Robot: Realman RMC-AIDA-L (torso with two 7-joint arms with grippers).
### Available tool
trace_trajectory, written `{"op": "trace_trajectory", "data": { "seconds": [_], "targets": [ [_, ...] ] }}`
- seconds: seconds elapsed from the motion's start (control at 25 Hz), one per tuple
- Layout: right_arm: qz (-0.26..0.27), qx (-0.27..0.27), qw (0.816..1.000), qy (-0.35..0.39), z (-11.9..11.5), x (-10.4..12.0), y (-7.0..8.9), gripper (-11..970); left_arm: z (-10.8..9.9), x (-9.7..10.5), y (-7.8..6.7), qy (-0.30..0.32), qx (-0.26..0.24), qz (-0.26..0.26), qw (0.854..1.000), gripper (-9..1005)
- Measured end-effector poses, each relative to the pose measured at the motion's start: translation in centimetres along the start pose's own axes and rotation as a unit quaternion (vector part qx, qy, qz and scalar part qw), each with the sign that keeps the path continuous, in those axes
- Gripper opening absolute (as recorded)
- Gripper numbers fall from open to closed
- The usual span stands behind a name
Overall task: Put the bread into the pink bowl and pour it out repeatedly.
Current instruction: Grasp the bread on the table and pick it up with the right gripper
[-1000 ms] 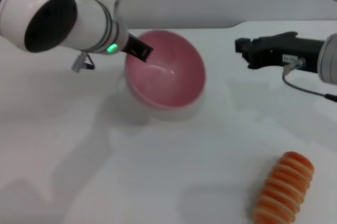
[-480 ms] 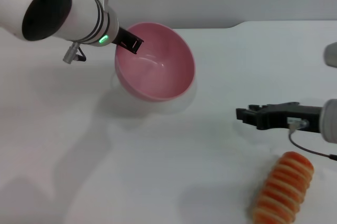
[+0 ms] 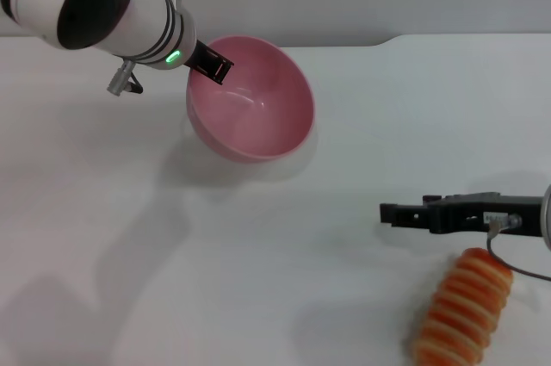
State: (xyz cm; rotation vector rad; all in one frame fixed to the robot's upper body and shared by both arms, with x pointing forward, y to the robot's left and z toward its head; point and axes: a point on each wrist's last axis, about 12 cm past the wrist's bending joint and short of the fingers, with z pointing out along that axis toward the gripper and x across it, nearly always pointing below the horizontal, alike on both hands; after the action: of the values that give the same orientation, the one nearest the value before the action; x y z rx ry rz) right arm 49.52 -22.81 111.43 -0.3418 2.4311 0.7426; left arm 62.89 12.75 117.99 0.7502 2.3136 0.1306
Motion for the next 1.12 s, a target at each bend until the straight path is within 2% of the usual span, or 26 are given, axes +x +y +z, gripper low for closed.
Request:
{"op": "trace_trajectory", "data": {
  "seconds": [0.16,0.28,0.56,0.68,0.76,0.92,1.12],
  "targets": [
    [-0.007,-0.004,1.0,0.013,-0.1,0.2,0.4,787,0.4,-0.1,0.1,0.0,-0.001,-0.001,1.0,118],
    [-0.01,0.009,1.0,0.019,-0.5,0.0,0.1,815,0.6,-0.1,0.1,0.0,0.0,-0.002,1.0,118],
    [-0.054,0.057,0.996,0.041,-1.8,-0.7,0.9,832,0.6,-0.1,0.2,-0.003,-0.001,-0.004,1.0,119],
    [-0.067,0.064,0.994,0.055,-1.6,-0.5,1.7,832,0.6,-0.1,0.3,-0.002,-0.002,-0.003,1.0,119],
    [-0.089,0.085,0.99,0.075,-1.0,-0.1,2.9,832,0.6,-0.1,0.3,-0.002,-0.002,-0.003,1.0,119],
    [-0.103,0.104,0.985,0.087,-0.8,0.2,3.9,831,0.6,-0.2,0.5,-0.002,-0.003,-0.006,1.0,120],
    [-0.1,0.12,0.983,0.1,-0.8,0.5,4.2,831,0.7,-0.2,0.5,-0.003,-0.004,-0.007,1.0,120]
  ]
}}
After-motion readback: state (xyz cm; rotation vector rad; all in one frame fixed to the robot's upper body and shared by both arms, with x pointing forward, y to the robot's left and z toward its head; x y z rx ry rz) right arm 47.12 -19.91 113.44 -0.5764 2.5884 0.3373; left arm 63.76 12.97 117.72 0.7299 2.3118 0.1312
